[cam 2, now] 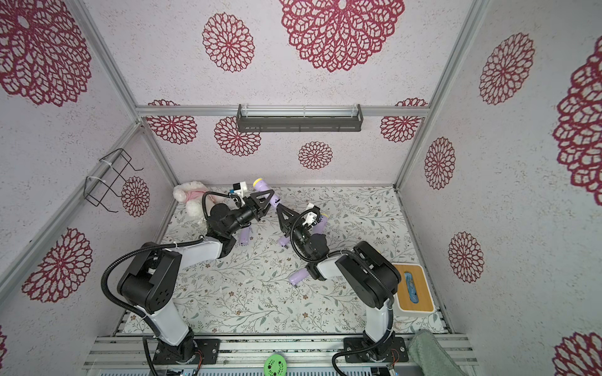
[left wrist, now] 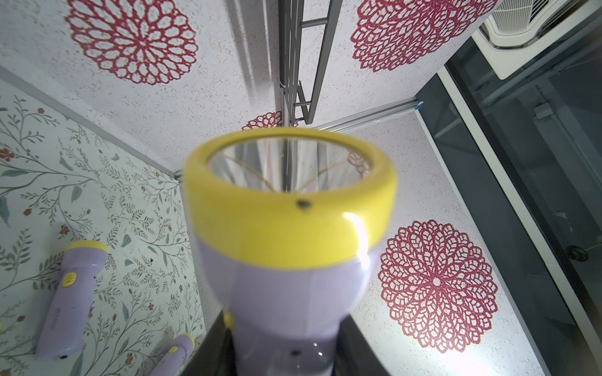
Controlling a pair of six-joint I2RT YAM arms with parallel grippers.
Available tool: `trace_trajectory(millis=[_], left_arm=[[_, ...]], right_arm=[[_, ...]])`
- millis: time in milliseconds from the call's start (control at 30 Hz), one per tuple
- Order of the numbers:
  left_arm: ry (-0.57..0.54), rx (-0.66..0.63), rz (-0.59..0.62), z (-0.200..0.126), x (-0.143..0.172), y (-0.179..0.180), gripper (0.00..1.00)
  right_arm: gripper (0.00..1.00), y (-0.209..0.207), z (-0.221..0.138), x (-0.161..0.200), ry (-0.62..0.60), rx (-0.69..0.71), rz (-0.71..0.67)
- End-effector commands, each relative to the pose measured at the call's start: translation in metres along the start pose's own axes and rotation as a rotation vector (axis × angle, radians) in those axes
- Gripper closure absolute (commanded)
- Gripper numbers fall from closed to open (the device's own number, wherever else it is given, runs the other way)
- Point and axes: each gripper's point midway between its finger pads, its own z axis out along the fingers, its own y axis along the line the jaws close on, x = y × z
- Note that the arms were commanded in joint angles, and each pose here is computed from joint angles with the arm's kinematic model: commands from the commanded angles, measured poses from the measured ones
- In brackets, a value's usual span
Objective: Close the plug at the bottom of the flashlight
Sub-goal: Close the plug of the flashlight.
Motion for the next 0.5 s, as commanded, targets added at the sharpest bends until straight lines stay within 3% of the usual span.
trace_trajectory(millis=[0,267,467], left_arm=[[0.283,0.089,0.018,0.008,0.078,-0.026,1.0],[0.295,0.108,0.03,0.008,0.082,-0.034,1.0],[0.281,0.08,0.026,0.007,0.08,-0.029,1.0]], right_arm=[[0.7,0.055,0.007,-0.003,0.001,-0.164,-0.024],[0.72,0.057,0.006,-0.006,-0.004,-0.166,-0.027],[0.66,0.07,0.0,-0.006,-0.011,-0.182,-0.066]])
